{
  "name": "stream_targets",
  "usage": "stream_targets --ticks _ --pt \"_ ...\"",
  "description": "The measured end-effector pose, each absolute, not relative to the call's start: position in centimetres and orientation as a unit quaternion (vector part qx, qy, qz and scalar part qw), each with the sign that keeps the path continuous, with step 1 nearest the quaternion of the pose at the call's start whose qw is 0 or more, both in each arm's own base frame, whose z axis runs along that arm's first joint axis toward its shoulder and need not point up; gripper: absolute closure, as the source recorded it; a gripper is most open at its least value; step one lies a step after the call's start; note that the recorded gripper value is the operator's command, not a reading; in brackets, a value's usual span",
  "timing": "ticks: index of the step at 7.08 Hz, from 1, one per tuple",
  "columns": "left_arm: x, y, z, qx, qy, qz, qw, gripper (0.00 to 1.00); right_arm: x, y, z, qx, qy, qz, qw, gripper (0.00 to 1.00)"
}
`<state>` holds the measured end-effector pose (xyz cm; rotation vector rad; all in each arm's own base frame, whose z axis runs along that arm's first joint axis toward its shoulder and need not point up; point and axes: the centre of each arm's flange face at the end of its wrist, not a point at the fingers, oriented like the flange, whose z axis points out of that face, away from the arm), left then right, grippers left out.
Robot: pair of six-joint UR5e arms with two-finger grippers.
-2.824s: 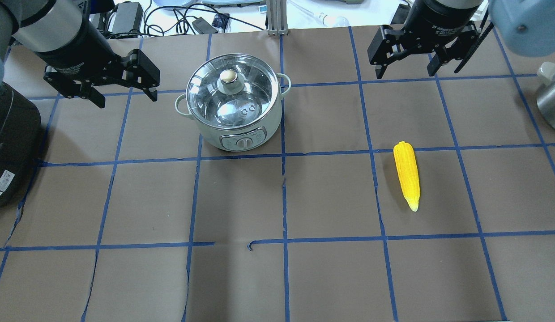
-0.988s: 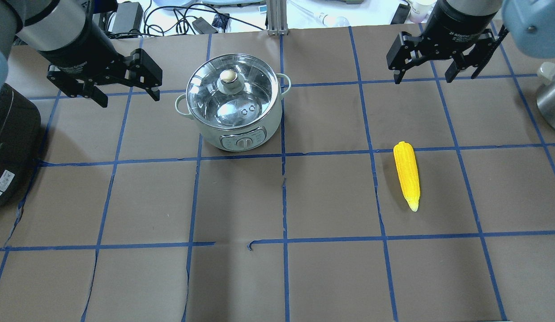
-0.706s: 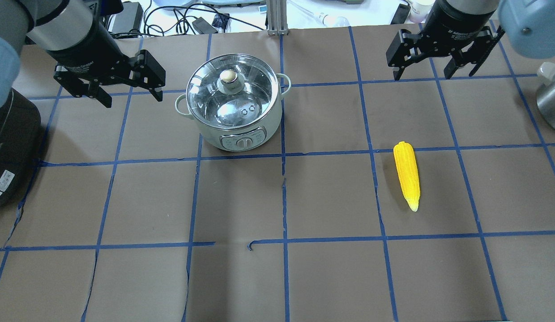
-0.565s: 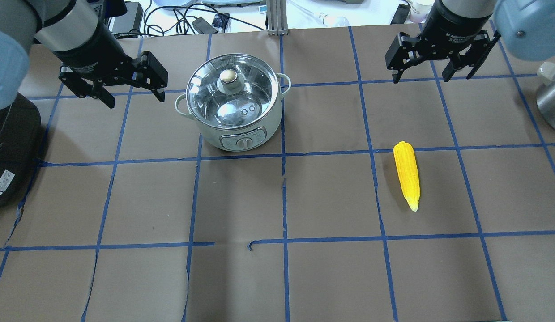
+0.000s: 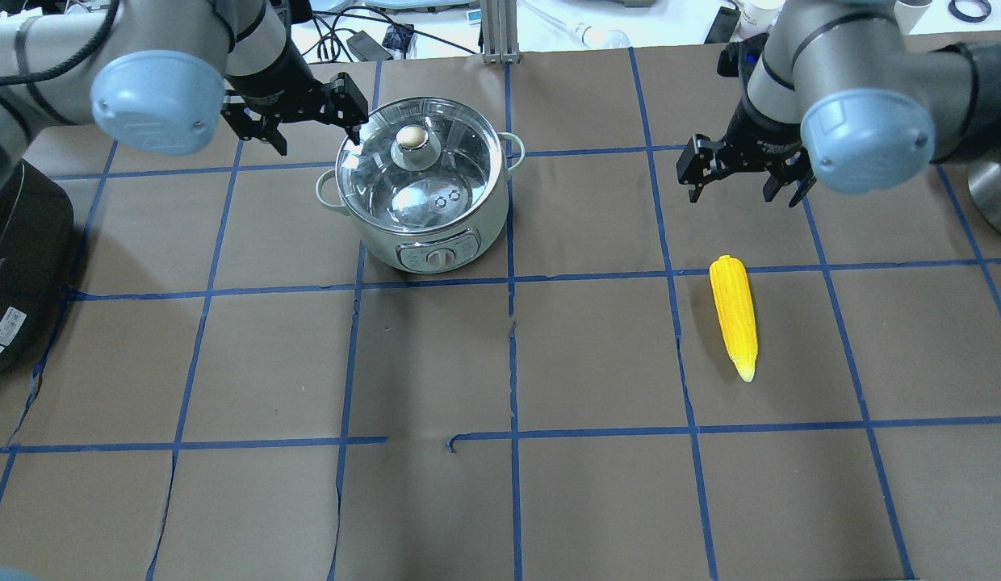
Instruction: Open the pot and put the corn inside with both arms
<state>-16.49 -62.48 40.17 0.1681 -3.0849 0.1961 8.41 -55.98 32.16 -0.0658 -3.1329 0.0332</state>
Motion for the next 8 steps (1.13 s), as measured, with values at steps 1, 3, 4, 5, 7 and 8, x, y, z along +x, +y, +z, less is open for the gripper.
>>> stream_targets --ticks 1,3,4,5,7,8 --pt "-19.2 -64.8 39.9 0.068 -0.996 0.05 0.022 0.0 7.6 -55.4 28.2 -0.02 -1.0 0.012 0.004 0.0" --pt "-23.5 -67.5 38.4 0.074 -0.997 0.028 0.017 0.02 6.7 -54.4 22.8 -0.015 -1.0 0.015 0.005 0.0" --pt "-24.5 -68.0 37.0 0.065 -0.998 0.019 0.012 0.03 6.0 -53.8 21.0 -0.009 -1.0 0.007 0.005 0.0" --pt "-24.9 -68.3 36.0 0.058 -0.998 0.01 0.007 0.1 5.3 -53.1 19.7 -0.007 -1.0 0.001 0.004 0.0" --pt "-25.0 -68.3 34.8 0.052 -0.999 0.0 0.0 0.29 4.7 -51.9 18.6 0.003 -1.0 -0.002 0.005 0.0" --pt "-25.1 -68.3 34.5 0.051 -0.999 -0.003 -0.001 0.63 4.6 -51.6 18.4 0.01 -1.0 -0.005 0.006 0.07"
